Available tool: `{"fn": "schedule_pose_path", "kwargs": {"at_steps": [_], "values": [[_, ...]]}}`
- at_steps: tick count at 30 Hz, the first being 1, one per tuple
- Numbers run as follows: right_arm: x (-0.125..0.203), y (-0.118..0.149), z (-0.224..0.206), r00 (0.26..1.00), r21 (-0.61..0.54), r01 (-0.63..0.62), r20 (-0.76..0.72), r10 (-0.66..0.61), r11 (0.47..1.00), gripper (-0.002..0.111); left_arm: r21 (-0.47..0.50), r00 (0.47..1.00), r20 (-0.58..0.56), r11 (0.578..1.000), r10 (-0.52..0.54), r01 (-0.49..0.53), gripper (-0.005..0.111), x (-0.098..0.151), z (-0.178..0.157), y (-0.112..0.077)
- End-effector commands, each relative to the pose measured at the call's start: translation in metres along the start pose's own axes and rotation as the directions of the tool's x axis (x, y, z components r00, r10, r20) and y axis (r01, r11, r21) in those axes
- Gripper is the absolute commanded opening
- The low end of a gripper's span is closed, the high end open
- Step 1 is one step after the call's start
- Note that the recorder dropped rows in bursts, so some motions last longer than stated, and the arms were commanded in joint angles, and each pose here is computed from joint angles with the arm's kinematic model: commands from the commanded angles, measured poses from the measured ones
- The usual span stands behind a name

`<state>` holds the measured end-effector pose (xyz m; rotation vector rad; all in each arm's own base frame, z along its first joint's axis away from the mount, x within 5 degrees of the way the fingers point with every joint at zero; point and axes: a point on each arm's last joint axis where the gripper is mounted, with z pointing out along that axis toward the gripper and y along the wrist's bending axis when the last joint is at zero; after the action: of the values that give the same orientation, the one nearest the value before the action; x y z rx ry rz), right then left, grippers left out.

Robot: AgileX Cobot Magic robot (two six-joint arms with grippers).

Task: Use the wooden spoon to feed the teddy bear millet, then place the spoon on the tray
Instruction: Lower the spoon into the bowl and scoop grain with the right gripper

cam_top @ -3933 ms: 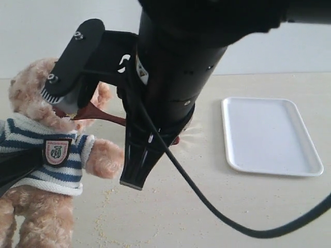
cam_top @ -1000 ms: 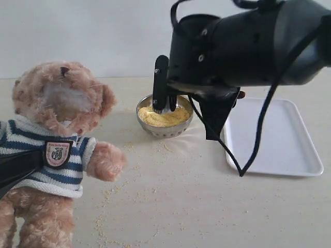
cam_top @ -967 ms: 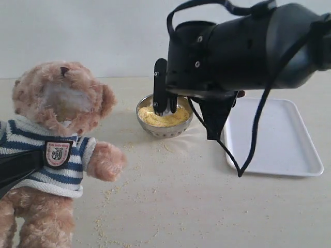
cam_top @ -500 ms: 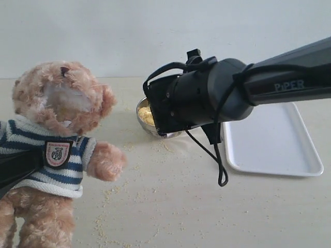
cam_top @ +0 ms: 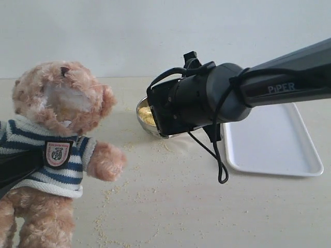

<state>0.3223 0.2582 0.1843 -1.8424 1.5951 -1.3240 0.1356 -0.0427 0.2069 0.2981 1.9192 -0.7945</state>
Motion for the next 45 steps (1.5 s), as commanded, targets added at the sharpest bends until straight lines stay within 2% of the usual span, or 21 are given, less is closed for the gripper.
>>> {"fn": "schedule_pose_path", "kwargs": {"at_steps": [1, 6, 12, 14, 19, 22, 26, 40, 45], "values": [[0.009, -0.007, 0.01, 1.0, 0.018, -0.007, -0.006, 0.007, 1.0, 0.0, 0.016, 1.0, 0.022, 1.0, -0.01, 0.01, 0.005, -0.003, 0.0, -0.001], [0.016, -0.007, 0.022, 1.0, 0.003, -0.02, -0.017, 0.02, 1.0, 0.0, 0.016, 1.0, 0.022, 1.0, -0.01, 0.01, 0.005, -0.003, 0.0, -0.001], [-0.001, 0.012, 0.039, 0.996, 0.015, 0.083, -0.045, -0.082, 0.996, 0.0, 0.016, 1.0, 0.022, 1.0, -0.01, 0.01, 0.005, -0.003, 0.0, -0.001], [-0.004, 0.016, 0.042, 0.996, 0.012, 0.08, -0.04, -0.079, 0.997, 0.0, 0.016, 1.0, 0.022, 1.0, -0.01, 0.01, 0.005, -0.003, 0.0, -0.001], [-0.005, 0.006, 0.04, 0.999, 0.012, -0.031, -0.036, 0.031, 0.999, 0.0, 0.016, 1.0, 0.022, 1.0, -0.01, 0.01, 0.005, -0.003, 0.0, -0.001], [-0.007, -0.003, 0.036, 0.988, -0.087, -0.152, -0.032, 0.15, 0.985, 0.0, 0.016, 1.0, 0.022, 1.0, -0.01, 0.01, 0.005, -0.003, 0.0, -0.001], [-0.009, -0.009, 0.032, 0.979, -0.155, -0.205, -0.026, 0.204, 0.966, 0.0, 0.016, 1.0, 0.022, 1.0, -0.01, 0.01, 0.005, -0.003, 0.0, -0.001], [-0.011, -0.008, 0.031, 0.978, -0.184, -0.208, -0.016, 0.209, 0.961, 0.0, 0.016, 1.0, 0.022, 1.0, -0.01, 0.01, 0.005, -0.003, 0.0, -0.001], [-0.013, -0.002, 0.03, 0.977, -0.253, -0.21, -0.011, 0.215, 0.944, 0.0, 0.016, 1.0, 0.022, 1.0, -0.01, 0.01, 0.005, -0.003, 0.0, -0.001]]}}
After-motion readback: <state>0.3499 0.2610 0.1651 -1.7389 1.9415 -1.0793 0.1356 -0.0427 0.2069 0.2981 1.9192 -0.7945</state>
